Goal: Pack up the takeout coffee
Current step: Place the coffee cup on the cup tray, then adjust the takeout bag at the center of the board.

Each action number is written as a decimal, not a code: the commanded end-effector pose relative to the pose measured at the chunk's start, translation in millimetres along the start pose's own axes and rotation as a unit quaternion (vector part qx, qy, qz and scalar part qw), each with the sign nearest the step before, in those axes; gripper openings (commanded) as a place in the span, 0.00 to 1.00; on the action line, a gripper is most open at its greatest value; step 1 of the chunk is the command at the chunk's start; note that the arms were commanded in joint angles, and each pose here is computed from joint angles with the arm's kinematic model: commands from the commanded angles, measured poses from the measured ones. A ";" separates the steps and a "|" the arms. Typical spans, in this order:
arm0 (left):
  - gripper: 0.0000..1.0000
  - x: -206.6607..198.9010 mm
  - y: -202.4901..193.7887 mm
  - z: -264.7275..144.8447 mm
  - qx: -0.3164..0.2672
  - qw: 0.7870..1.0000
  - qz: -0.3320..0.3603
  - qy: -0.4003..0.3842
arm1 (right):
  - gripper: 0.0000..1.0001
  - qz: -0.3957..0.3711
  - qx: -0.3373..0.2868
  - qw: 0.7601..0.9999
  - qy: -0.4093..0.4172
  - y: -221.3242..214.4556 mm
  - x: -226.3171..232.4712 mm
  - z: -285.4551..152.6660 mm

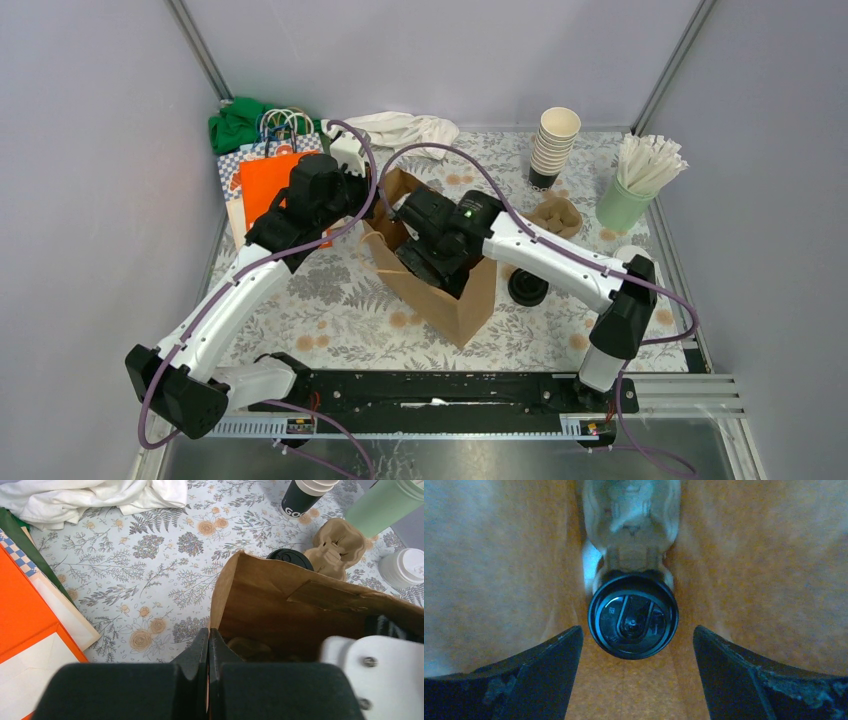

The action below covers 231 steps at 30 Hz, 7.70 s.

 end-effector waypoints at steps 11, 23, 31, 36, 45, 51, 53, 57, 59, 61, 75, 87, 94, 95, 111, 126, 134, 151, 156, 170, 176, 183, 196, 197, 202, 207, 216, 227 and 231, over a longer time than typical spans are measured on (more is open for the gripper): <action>0.00 7.9 18.8 -10.9 -0.025 0.999 -0.007 0.026 | 0.89 0.018 -0.127 0.992 -0.001 57.8 -13.4 -73.8; 0.00 21.1 11.6 -23.6 -0.018 0.996 -0.035 0.080 | 0.89 0.086 -0.230 0.969 0.020 108.1 -19.4 -127.7; 0.00 30.1 0.1 -38.8 -0.008 0.990 -0.074 0.123 | 0.88 0.174 -0.254 0.951 -0.040 95.5 -45.8 -147.2; 0.00 35.5 -2.0 -46.6 -0.005 0.986 -0.080 0.145 | 0.90 0.218 -0.280 0.934 -0.041 85.9 -53.9 -163.1; 0.00 44.3 -5.2 -58.8 0.004 0.979 -0.095 0.182 | 0.92 0.271 -0.257 0.926 -0.055 57.9 -61.5 -160.6; 0.00 47.1 -10.1 -63.4 0.010 0.974 -0.110 0.198 | 0.82 0.296 -0.157 0.938 -0.088 36.1 -56.3 -131.0; 0.00 47.2 -10.5 -64.4 0.008 0.974 -0.111 0.198 | 0.80 0.296 -0.145 0.940 -0.084 35.6 -53.4 -125.6; 0.00 47.3 -11.2 -67.2 0.012 0.974 -0.111 0.199 | 0.76 0.303 -0.117 0.942 -0.085 30.2 -51.9 -116.1; 0.02 47.2 -11.6 -69.0 0.013 0.973 -0.114 0.200 | 0.71 0.306 -0.098 0.942 -0.095 25.3 -54.2 -110.6; 0.02 46.2 -11.7 -70.7 0.012 0.973 -0.118 0.198 | 0.62 0.306 -0.095 0.943 -0.093 26.6 -54.5 -108.2; 0.05 39.2 -12.0 -106.9 0.060 0.970 -0.138 0.193 | 0.01 0.249 -0.152 0.956 -0.038 82.8 -42.1 -87.3; 0.06 13.8 -41.1 -125.0 0.136 0.967 -0.173 0.132 | 0.05 0.216 -0.206 0.952 -0.067 131.4 -61.5 -62.4; 0.08 -8.3 -40.5 -120.3 0.148 0.974 -0.163 0.049 | 0.07 0.190 -0.243 0.948 -0.083 162.0 -75.0 -47.9; 0.08 -11.8 -38.3 -118.9 0.148 0.975 -0.161 0.035 | 0.07 0.187 -0.252 0.946 -0.083 167.6 -76.3 -47.4; 0.64 -11.6 -17.2 -113.7 0.126 0.981 -0.144 0.026 | 0.52 0.161 -0.304 0.938 -0.047 194.0 -70.2 -56.5; 0.80 27.6 61.2 -145.7 0.004 0.990 -0.061 0.126 | 0.99 0.253 -0.290 0.919 -0.090 155.3 -90.8 -109.6; 0.79 25.4 69.1 -99.1 -0.027 0.995 -0.055 0.083 | 0.83 0.399 -0.253 0.874 -0.113 110.4 -98.3 -121.3; 0.67 39.4 28.6 -70.8 -0.024 0.998 -0.038 0.036 | 0.67 0.485 -0.216 0.846 -0.053 112.7 -95.9 -102.8; 0.61 40.7 21.9 -59.4 -0.006 0.999 -0.036 0.028 | 0.59 0.487 -0.200 0.849 -0.037 115.9 -89.0 -93.8; 0.38 47.5 12.6 -47.4 0.017 0.999 -0.025 0.031 | 0.38 0.512 -0.164 0.843 -0.017 117.8 -83.3 -74.5; 0.26 40.4 5.5 -46.0 0.031 0.999 -0.041 0.010 | 0.15 0.513 -0.154 0.844 -0.003 123.9 -84.1 -65.8; 0.00 29.6 4.2 -54.1 0.047 0.997 -0.052 -0.019 | 0.00 0.499 -0.156 0.852 -0.015 125.6 -90.7 -60.4; 0.00 -26.6 -6.7 -90.7 0.090 0.972 -0.128 -0.177 | 0.00 0.420 -0.194 0.886 -0.034 128.4 -105.1 -57.1; 0.00 -28.2 -6.5 -91.3 0.091 0.970 -0.131 -0.182 | 0.00 0.417 -0.195 0.887 -0.033 128.9 -105.2 -57.3; 0.00 -32.7 -2.8 -85.0 0.103 0.963 -0.147 -0.202 | 0.05 0.397 -0.204 0.894 -0.034 137.3 -106.5 -56.8; 0.09 -27.6 -3.8 -77.4 0.110 0.968 -0.141 -0.176 | 0.26 0.378 -0.209 0.902 -0.015 150.4 -102.4 -53.9; 0.81 1.3 12.9 -83.3 0.061 0.989 -0.121 -0.064 | 0.75 0.321 -0.214 0.922 -0.019 137.3 -105.7 -77.4; 0.88 13.3 42.2 -64.1 0.018 0.993 -0.109 -0.044 | 1.00 0.316 -0.292 0.902 -0.020 139.5 -119.1 -111.7; 0.88 13.9 48.9 -56.2 0.002 0.993 -0.102 -0.052 | 1.00 0.340 -0.307 0.888 -0.051 130.7 -137.6 -117.6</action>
Point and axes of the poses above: each gripper's point midway between its finger pads, its own z axis out along the fingers, its own x axis along the line the jaws close on, y = z × x, the point moved 3 cm from there along -z, back along the fingers, and after that the axes turned 10 degrees about z, right-handed, at the moved point
